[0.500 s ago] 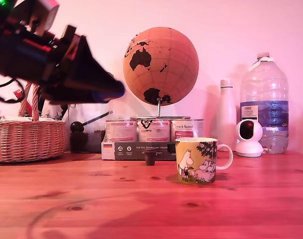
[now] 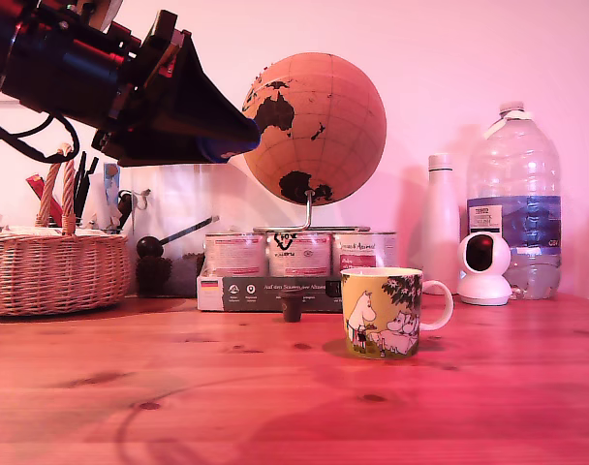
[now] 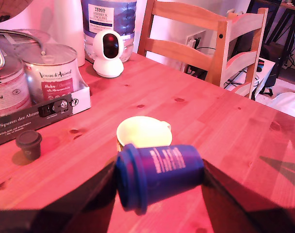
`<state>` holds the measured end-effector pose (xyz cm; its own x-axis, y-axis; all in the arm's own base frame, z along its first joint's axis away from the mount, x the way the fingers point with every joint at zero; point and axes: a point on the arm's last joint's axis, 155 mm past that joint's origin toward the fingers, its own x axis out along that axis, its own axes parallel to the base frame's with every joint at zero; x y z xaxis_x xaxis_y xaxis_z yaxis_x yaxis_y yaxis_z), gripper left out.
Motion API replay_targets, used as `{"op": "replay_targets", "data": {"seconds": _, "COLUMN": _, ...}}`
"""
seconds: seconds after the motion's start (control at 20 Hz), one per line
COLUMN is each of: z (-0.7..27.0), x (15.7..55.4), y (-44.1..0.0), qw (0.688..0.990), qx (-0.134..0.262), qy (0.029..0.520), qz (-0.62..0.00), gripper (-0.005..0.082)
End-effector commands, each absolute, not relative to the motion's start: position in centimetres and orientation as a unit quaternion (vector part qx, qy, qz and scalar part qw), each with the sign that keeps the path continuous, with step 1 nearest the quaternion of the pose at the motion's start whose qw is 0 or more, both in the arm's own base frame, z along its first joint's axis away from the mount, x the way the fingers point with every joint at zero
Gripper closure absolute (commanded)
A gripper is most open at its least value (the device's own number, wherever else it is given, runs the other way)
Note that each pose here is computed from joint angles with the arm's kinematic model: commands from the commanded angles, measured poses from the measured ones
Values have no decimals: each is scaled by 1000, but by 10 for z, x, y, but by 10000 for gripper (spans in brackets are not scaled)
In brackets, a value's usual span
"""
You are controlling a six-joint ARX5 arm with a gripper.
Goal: Pick up the coffee capsules on the table and drop them inside the coffee cup
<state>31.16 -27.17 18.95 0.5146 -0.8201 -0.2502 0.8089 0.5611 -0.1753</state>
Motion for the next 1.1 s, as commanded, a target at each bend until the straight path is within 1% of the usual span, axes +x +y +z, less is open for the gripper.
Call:
{"op": "replay_targets", "data": {"seconds": 0.0, "z": 203, "x": 314, "y": -279, "qw": 870, "qx": -15, "qy": 136, "qz": -474, "gripper": 453}}
{"op": "replay_targets", "data": {"seconds": 0.35, "z": 212, "x": 318, "y": -296, "qw": 866, "qx": -5, "qy": 125, "qz": -484, "gripper": 453}}
{"op": "replay_targets", "data": {"seconds": 0.6, "z": 213, "x": 326, "y": -314, "qw": 860, "qx": -3, "qy": 129, "qz": -494, "gripper": 453}}
{"op": "replay_targets", "data": {"seconds": 1.05, "z": 200, "x": 345, "y": -349, "qw": 843, "qx": 8, "qy": 186, "qz": -505, "gripper": 453}}
